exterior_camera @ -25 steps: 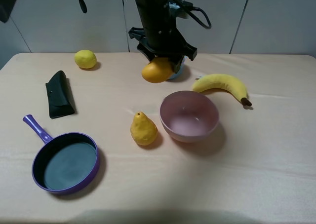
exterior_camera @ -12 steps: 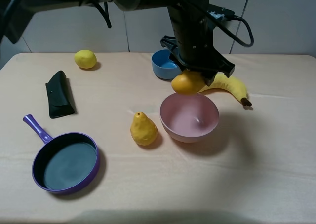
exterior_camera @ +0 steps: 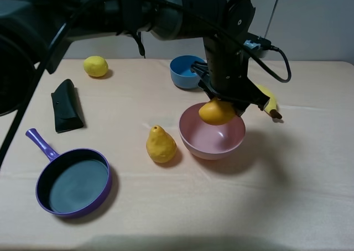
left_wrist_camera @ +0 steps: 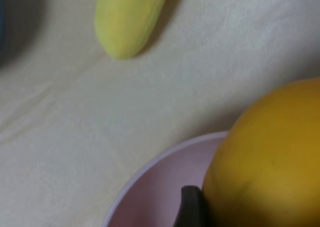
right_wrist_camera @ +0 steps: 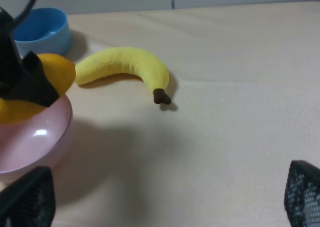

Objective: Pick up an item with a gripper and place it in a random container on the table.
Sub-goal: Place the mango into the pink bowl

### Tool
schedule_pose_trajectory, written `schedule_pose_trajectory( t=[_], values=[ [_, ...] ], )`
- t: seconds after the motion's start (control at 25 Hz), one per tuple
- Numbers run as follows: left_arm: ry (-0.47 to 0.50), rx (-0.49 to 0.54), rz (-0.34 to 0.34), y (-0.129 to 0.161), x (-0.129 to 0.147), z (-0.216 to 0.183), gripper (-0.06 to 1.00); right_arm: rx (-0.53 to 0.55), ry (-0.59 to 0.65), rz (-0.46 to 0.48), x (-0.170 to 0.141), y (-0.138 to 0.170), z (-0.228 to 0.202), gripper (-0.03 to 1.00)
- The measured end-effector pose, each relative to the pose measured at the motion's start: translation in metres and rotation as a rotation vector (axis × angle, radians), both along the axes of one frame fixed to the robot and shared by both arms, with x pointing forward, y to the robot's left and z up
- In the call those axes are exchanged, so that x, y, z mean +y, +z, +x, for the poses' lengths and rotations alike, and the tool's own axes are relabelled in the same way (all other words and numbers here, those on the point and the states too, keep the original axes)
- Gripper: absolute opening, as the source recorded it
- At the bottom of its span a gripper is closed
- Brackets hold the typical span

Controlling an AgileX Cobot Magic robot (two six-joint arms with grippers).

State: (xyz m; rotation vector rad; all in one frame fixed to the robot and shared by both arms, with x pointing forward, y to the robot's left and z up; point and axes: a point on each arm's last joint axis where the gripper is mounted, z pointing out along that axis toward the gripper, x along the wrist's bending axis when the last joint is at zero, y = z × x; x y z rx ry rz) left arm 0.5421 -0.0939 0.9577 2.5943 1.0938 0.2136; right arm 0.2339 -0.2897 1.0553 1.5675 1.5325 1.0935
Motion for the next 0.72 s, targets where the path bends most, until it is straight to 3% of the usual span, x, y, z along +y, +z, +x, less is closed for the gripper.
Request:
schedule_pose_trajectory(
  t=[0.72],
  values=[
    [0.017,0.073,0.029,-0.016,0.0,-0.004,0.62,0.0,0.0,0.0,0.0,0.0,0.0,0.69]
  ],
)
